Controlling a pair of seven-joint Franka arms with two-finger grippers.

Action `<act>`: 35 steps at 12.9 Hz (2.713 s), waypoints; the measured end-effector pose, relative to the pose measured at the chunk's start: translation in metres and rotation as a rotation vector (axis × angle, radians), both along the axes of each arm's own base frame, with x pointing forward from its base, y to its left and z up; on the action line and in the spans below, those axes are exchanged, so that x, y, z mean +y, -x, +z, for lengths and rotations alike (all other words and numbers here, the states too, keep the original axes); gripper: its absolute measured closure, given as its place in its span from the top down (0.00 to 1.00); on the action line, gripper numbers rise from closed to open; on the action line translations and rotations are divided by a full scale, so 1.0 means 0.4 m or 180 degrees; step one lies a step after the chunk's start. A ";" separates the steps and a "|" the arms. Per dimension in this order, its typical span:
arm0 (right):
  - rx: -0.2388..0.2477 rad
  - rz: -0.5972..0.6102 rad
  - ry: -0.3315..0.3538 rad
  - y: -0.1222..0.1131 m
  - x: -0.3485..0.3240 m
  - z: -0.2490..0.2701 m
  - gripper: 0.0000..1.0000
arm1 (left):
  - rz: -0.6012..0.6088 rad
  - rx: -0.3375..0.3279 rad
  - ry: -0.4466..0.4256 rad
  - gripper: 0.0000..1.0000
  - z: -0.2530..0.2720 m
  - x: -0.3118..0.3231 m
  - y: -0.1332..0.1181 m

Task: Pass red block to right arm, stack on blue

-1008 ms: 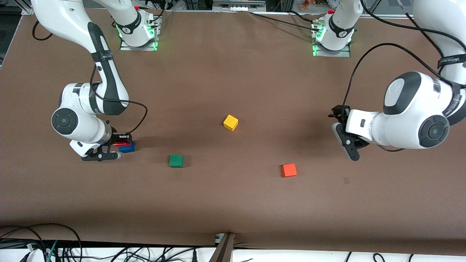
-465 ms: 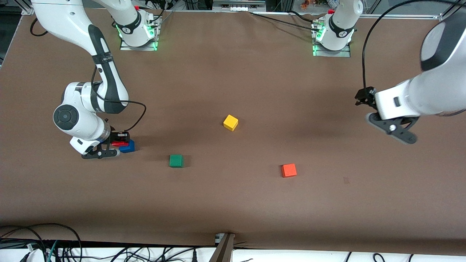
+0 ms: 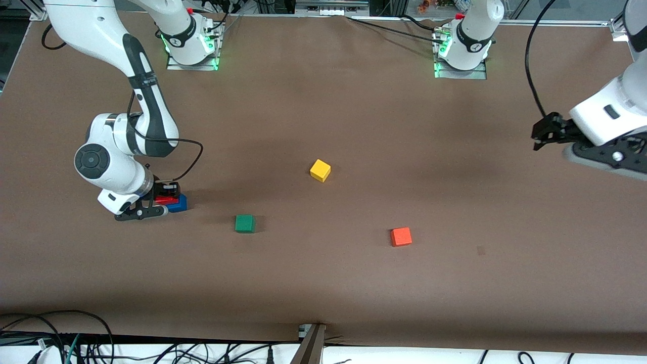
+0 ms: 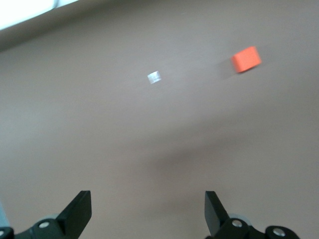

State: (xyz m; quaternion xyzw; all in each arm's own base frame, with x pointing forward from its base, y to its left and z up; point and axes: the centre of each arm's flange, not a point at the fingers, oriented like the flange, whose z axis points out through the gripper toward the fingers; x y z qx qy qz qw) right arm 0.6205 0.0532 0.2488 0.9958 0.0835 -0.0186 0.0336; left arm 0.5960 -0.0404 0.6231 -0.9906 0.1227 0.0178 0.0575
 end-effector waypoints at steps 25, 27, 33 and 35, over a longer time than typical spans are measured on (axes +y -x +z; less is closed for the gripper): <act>-0.0130 0.0017 -0.0027 0.014 0.001 0.005 0.56 | 0.0675 0.0064 0.0053 1.00 -0.066 0.095 0.144; -0.0134 0.0006 -0.0035 0.014 0.001 0.005 0.56 | 0.0673 0.0063 0.0053 1.00 -0.066 0.093 0.144; -0.0154 0.0003 -0.0037 0.012 0.001 0.006 0.56 | 0.0656 0.0047 0.0055 1.00 -0.060 0.084 0.144; -0.0157 0.0004 -0.0037 0.012 0.001 0.006 0.56 | 0.0653 0.0045 0.0056 1.00 -0.059 0.082 0.144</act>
